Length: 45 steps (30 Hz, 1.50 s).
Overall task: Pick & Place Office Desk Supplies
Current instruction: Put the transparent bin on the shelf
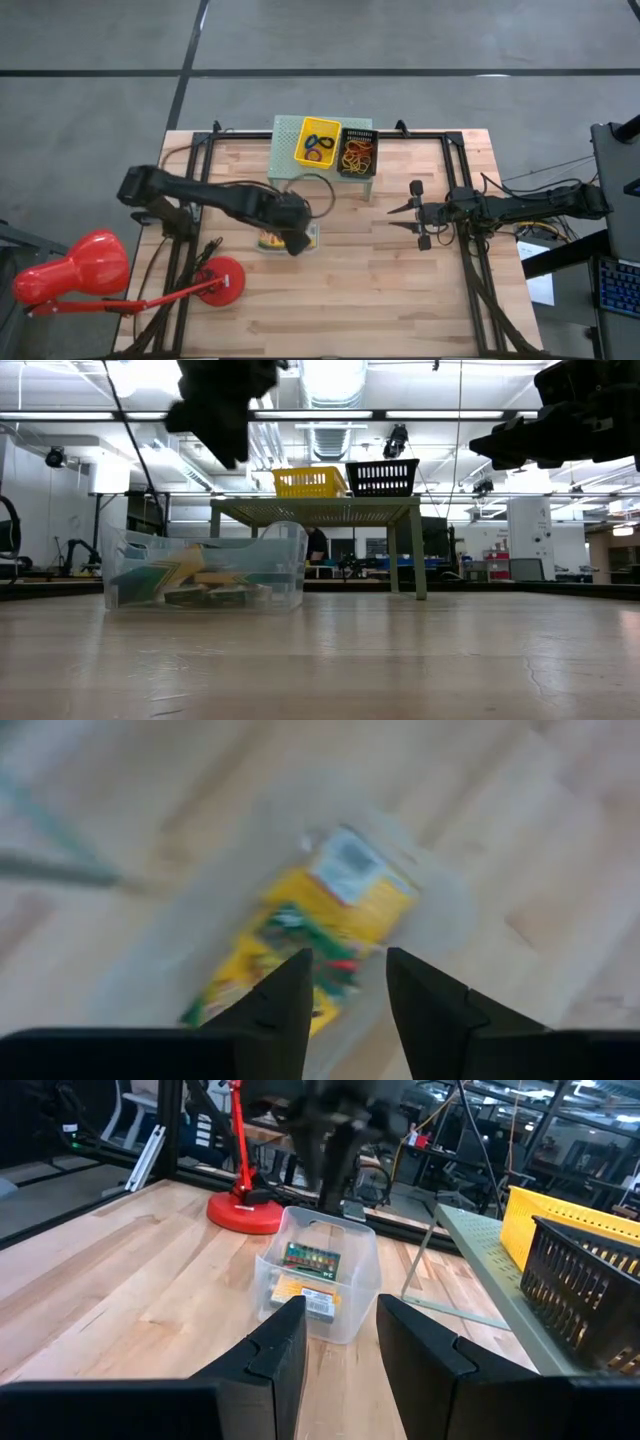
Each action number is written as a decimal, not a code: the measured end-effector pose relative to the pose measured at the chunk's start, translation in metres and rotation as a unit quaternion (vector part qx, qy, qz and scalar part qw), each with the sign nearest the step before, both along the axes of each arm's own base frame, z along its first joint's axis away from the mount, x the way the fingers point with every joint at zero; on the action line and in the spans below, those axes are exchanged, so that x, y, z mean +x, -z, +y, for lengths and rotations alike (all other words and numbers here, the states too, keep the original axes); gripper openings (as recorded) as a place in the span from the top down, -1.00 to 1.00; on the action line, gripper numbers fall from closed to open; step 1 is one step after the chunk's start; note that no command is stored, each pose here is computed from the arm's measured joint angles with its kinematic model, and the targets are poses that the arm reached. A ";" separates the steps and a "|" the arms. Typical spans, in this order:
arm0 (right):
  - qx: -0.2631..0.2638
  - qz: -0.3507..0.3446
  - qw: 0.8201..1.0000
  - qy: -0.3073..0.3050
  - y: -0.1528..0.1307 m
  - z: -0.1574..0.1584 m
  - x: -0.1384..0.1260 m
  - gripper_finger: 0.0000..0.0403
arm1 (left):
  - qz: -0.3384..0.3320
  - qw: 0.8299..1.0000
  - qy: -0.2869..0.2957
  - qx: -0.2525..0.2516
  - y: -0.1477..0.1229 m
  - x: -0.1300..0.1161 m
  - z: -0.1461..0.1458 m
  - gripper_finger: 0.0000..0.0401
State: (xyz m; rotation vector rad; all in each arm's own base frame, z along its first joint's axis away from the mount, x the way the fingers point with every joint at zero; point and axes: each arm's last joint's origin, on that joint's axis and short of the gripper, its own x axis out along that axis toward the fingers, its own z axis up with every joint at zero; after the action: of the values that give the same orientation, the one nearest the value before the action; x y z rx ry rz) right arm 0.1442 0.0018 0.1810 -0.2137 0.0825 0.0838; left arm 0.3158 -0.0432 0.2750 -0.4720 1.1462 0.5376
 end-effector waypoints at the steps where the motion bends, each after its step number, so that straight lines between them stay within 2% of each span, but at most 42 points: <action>1: 0.000 0.000 1.000 0.000 0.000 0.000 0.000 0.40 | -0.004 1.000 -0.022 0.010 -0.006 -0.006 0.002 0.33; 3: 0.000 0.000 1.000 0.000 0.000 0.000 0.000 0.40 | -0.006 0.998 -0.063 0.023 -0.012 -0.016 0.005 0.33; 6: 0.000 0.000 1.000 0.000 0.000 0.000 0.000 0.40 | 0.002 0.994 -0.108 0.016 -0.009 -0.027 0.007 0.33; 13: 0.000 0.000 1.000 0.000 0.000 0.000 0.000 0.40 | 0.056 0.973 -0.221 -0.048 0.021 -0.045 0.014 0.33; 19: 0.000 0.000 1.000 0.000 0.000 0.000 0.000 0.40 | 0.075 0.953 -0.284 -0.080 0.033 -0.060 0.020 0.33; 27: 0.000 0.000 1.000 0.000 0.000 0.000 0.000 0.40 | 0.093 0.934 -0.332 -0.089 0.048 -0.073 0.021 0.32; 30: 0.000 0.000 1.000 0.000 0.000 0.000 0.000 0.40 | 0.107 0.926 -0.346 -0.107 0.058 -0.077 0.021 0.28; 36: 0.000 0.000 1.000 0.000 0.000 0.000 0.000 0.40 | 0.102 0.926 -0.343 -0.121 0.072 -0.078 0.021 0.19; 45: 0.000 0.000 1.000 0.000 0.000 0.000 0.000 0.40 | 0.106 0.922 -0.352 -0.125 0.092 -0.084 0.033 0.19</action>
State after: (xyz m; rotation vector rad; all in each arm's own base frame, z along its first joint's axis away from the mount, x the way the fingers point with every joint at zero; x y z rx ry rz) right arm 0.1442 0.0018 0.1809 -0.2137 0.0828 0.0841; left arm 0.2315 -0.0100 0.1828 -1.0868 1.2452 1.0912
